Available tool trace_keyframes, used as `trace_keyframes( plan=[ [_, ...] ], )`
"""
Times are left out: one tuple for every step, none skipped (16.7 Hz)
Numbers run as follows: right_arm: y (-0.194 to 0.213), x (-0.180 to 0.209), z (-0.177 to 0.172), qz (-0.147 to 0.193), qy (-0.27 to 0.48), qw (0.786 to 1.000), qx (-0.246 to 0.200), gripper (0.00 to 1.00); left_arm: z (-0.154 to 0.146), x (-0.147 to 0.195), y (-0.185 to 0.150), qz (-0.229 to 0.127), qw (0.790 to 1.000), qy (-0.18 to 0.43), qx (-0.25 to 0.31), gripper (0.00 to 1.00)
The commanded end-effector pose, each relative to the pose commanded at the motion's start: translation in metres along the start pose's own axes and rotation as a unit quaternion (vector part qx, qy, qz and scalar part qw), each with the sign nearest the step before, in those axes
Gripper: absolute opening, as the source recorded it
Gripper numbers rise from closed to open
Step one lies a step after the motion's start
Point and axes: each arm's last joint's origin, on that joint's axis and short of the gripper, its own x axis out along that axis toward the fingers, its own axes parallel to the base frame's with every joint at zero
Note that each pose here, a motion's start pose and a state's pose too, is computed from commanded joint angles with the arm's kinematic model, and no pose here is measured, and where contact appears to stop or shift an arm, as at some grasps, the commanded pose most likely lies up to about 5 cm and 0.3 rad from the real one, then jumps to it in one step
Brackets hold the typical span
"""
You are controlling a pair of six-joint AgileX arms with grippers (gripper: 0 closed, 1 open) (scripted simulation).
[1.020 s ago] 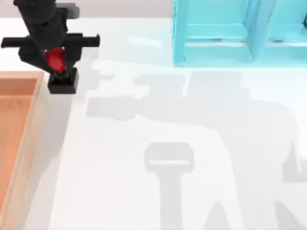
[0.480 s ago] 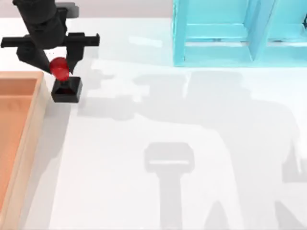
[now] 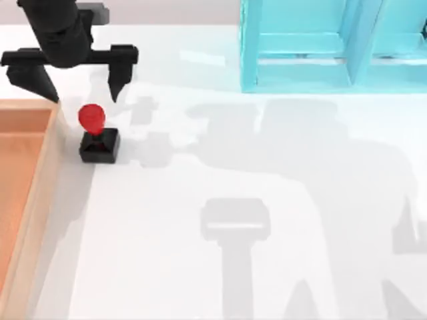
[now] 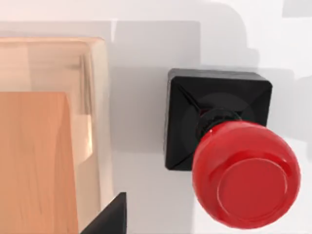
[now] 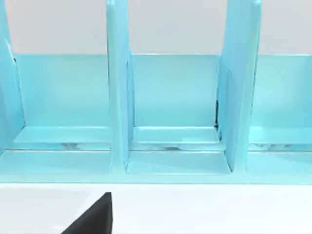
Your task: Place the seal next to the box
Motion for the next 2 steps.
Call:
trace_keyframes(
  plan=[
    [0.0000,0.0000,0.0000,0.000,0.000,1.000,0.000,1.00,0.0000,0.0000,0.0000,0.000,1.000,0.000,0.000,1.00],
    [0.0000,0.0000,0.0000,0.000,0.000,1.000,0.000,1.00,0.0000,0.0000,0.0000,0.000,1.000,0.000,0.000,1.00]
  ],
)
